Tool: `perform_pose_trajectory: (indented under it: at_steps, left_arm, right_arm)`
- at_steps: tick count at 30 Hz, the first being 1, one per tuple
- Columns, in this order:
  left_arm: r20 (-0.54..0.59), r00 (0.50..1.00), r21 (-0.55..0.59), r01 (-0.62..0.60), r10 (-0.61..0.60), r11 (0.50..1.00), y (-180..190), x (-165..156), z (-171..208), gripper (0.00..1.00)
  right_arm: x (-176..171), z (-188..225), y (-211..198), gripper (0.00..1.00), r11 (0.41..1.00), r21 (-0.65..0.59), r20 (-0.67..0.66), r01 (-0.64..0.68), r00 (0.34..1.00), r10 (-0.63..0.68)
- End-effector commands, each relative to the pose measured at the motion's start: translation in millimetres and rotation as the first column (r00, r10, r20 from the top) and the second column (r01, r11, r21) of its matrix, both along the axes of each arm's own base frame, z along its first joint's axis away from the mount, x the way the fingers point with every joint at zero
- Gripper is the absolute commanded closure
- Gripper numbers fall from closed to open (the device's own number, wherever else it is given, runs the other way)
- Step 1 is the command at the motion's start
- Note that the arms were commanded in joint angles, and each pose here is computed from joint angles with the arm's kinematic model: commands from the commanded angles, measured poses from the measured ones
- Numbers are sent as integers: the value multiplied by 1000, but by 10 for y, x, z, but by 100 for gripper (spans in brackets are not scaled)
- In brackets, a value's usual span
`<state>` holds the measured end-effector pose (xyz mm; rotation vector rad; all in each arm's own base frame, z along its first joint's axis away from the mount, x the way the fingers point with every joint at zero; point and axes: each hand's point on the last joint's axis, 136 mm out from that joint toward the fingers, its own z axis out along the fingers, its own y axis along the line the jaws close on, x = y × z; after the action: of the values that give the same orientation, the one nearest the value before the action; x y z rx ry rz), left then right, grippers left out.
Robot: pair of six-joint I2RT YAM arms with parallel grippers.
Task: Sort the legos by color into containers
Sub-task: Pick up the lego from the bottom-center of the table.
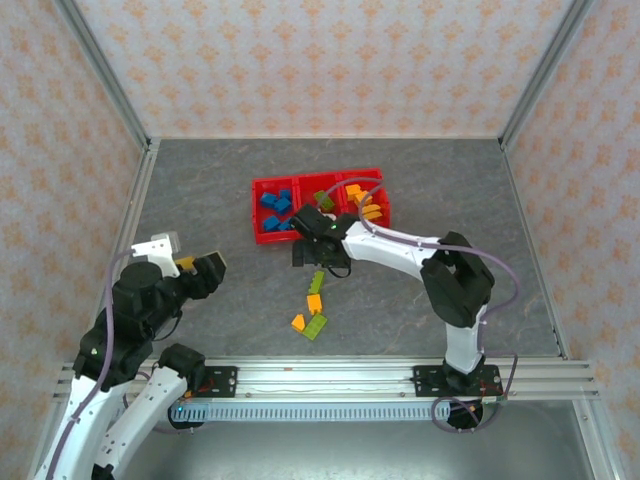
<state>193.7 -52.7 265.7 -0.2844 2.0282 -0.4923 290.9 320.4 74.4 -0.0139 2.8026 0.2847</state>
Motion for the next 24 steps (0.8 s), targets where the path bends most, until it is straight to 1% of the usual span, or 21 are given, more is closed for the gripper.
perform_pose_trajectory:
  at_steps: [1, 2, 6, 8, 13, 18, 22, 24]
  left_arm:
    - [38, 998, -13, 53, -52, 999, -116, 97, 62, 22]
    - [40, 998, -13, 57, -56, 998, -127, 115, 67, 19]
    - [55, 995, -11, 83, -83, 996, -192, 188, 79, 1]
    - [54, 994, -9, 93, -92, 996, -216, 218, 57, 1]
    - [39, 993, -6, 108, -108, 994, -258, 268, -31, 1]
    - [24, 993, -6, 113, -113, 994, -275, 288, -100, 1]
    - [24, 995, 8, 98, -98, 995, -246, 307, -121, 1]
    - [23, 996, 13, 87, -87, 996, -225, 311, -131, 1]
  right_arm:
    - [-22, -34, -40, 10, 985, 26, 31, 172, 985, -172]
    - [-57, -60, -30, 10, 984, 17, 30, 175, 984, -176]
    - [-237, -281, 100, 13, 985, 13, -27, 169, 985, -169]
    - [-266, -345, 156, 17, 987, 8, -33, 164, 986, -163]
    - [-263, -525, 126, 34, 987, -46, -21, 155, 987, -156]
    - [-241, -675, 28, 54, 984, -114, -11, 139, 990, -141]
    - [-137, -613, 54, 67, 987, -135, 19, 81, 997, -79]
    - [-36, -491, 95, 74, 990, -137, 54, 39, 998, -32]
